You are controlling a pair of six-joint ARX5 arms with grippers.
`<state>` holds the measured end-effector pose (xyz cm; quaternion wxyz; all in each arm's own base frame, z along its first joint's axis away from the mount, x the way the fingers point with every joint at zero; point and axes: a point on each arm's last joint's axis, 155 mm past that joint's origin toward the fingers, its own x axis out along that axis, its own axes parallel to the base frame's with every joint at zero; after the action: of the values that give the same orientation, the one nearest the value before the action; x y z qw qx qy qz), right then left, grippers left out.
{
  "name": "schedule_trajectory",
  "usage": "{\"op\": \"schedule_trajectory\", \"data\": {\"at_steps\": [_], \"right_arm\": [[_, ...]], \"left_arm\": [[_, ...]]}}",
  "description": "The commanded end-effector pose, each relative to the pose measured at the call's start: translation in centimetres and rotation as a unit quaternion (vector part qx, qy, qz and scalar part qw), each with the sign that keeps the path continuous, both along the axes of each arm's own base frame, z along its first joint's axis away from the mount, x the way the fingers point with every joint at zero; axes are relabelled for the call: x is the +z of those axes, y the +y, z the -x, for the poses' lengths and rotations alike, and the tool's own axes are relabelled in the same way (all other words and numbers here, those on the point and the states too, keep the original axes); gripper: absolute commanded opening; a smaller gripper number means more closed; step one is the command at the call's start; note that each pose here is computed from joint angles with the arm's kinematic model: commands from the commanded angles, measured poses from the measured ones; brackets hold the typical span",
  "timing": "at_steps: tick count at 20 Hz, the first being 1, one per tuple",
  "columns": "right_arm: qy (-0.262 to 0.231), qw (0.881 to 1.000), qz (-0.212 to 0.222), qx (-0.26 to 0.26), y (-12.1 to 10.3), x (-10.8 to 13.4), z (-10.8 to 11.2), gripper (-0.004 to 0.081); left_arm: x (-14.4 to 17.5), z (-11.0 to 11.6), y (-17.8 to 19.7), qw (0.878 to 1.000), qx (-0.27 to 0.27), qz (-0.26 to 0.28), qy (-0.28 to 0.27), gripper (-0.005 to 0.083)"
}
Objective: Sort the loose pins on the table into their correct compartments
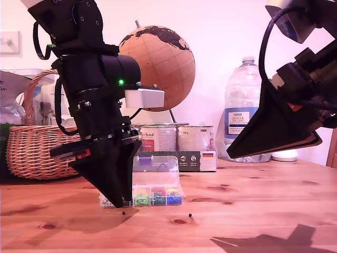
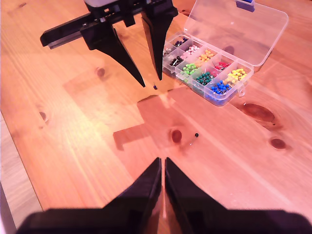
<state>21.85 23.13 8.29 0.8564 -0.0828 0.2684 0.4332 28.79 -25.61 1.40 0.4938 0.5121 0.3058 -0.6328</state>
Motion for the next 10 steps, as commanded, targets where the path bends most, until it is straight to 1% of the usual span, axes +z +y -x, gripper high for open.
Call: {"op": "schedule_trajectory", "data": {"at_steps": [1, 10], "right_arm": [[-0.008, 1.0, -0.003, 0.004, 0.36, 0.57, -0.24, -0.0012], [-0.009, 1.0, -0.004, 0.004, 0.38, 0.61, -0.26, -0.0012]], "left_arm": [[-1.9, 0.91, 0.54, 1.0, -0.012, -0.014, 0.02, 0.0181], [-2.25, 0.44, 0.6, 1.0, -0.008, -0.013, 0.016, 0.0181]]}}
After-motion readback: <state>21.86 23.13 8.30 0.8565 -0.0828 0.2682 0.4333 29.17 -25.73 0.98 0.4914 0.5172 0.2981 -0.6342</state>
